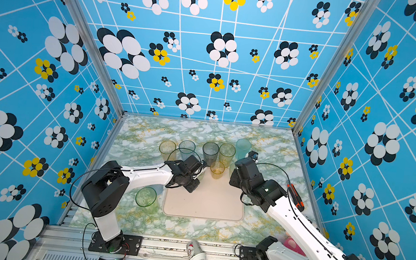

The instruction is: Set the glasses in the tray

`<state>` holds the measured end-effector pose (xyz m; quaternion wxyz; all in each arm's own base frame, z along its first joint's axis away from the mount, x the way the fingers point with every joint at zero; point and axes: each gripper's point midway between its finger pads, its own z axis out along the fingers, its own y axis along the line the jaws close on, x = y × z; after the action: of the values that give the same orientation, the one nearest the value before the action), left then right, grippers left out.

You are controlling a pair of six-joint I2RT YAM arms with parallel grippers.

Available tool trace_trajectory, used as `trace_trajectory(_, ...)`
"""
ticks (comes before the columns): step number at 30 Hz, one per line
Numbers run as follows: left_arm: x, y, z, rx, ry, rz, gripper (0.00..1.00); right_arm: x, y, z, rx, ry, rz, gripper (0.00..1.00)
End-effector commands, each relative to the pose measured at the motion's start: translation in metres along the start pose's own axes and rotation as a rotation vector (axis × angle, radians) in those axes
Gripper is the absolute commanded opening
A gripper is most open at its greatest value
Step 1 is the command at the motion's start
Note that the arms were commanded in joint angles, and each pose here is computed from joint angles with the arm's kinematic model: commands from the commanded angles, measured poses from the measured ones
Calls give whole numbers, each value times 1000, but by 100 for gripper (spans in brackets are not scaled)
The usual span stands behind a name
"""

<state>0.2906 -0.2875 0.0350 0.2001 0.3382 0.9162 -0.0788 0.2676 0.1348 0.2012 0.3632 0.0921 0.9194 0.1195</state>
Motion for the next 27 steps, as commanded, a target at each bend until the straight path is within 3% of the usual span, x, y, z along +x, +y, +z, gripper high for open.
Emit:
trace_trajectory(1,-10,7,1,-28,-19,-4,25,6,-9,1,27,14,-20,23)
trace_trajectory(27,-22,21,1,-75,-62,-24,27,12,-15,4,41,26,-15,23)
